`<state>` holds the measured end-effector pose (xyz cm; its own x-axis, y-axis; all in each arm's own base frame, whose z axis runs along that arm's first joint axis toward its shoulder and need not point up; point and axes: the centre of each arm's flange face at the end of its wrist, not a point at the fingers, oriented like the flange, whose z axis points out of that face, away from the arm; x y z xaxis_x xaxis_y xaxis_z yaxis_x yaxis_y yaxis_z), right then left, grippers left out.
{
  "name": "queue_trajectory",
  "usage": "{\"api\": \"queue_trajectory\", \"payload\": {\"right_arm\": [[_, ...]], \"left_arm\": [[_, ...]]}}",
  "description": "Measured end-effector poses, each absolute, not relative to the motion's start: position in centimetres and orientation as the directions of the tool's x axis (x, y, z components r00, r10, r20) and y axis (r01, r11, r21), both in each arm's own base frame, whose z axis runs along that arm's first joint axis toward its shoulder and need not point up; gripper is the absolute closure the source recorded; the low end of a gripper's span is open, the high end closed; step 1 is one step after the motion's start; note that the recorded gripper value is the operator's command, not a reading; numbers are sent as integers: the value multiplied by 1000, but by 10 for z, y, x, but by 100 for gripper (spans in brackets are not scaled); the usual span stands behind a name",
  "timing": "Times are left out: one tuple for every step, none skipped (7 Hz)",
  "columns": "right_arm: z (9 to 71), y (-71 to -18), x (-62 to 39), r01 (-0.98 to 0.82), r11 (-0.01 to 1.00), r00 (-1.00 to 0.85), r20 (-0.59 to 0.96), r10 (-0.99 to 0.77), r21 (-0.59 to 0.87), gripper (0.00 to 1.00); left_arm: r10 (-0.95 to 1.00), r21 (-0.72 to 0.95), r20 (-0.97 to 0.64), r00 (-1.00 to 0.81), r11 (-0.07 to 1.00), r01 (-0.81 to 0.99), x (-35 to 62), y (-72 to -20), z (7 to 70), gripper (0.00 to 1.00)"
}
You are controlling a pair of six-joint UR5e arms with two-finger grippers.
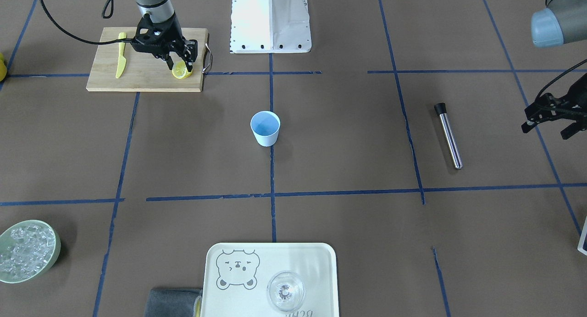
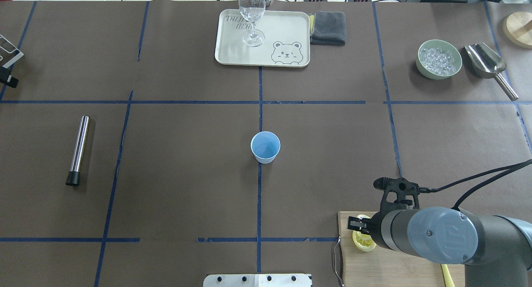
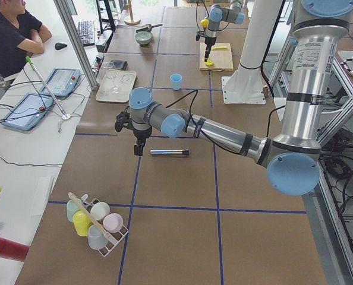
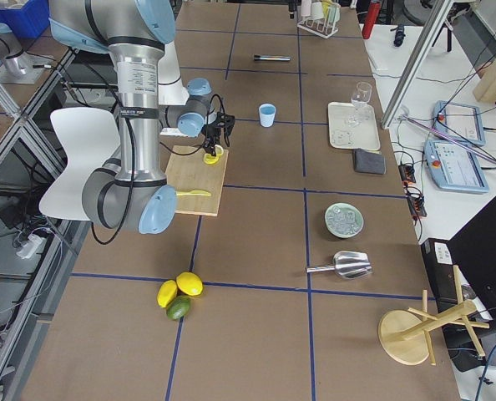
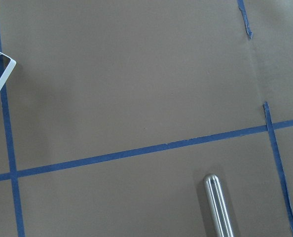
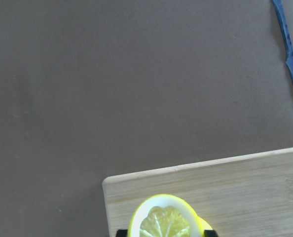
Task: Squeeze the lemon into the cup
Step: 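Lift the lemon slice with the right gripper and carry it toward the blue cup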
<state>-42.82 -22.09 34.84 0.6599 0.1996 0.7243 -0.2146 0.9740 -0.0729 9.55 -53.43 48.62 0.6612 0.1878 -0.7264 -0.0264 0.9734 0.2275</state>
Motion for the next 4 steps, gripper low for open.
{"api": "queue_trajectory", "payload": {"right_arm": [[341, -231, -418, -223, 971, 644, 734, 216, -90, 42], [333, -243, -406, -233, 966, 626, 743, 236, -110, 41], [322, -251, -392, -239, 962, 613, 749, 252, -129, 40], [302, -255, -377, -244, 959, 611, 744, 269, -147, 40]], "left_arm": [[188, 228, -726, 661, 973, -26, 96, -535, 486, 0], [188, 229, -726, 661, 973, -26, 96, -537, 485, 0], [189, 229, -726, 661, 973, -26, 97, -538, 485, 0], [189, 229, -726, 661, 973, -26, 97, -540, 485, 0]]}}
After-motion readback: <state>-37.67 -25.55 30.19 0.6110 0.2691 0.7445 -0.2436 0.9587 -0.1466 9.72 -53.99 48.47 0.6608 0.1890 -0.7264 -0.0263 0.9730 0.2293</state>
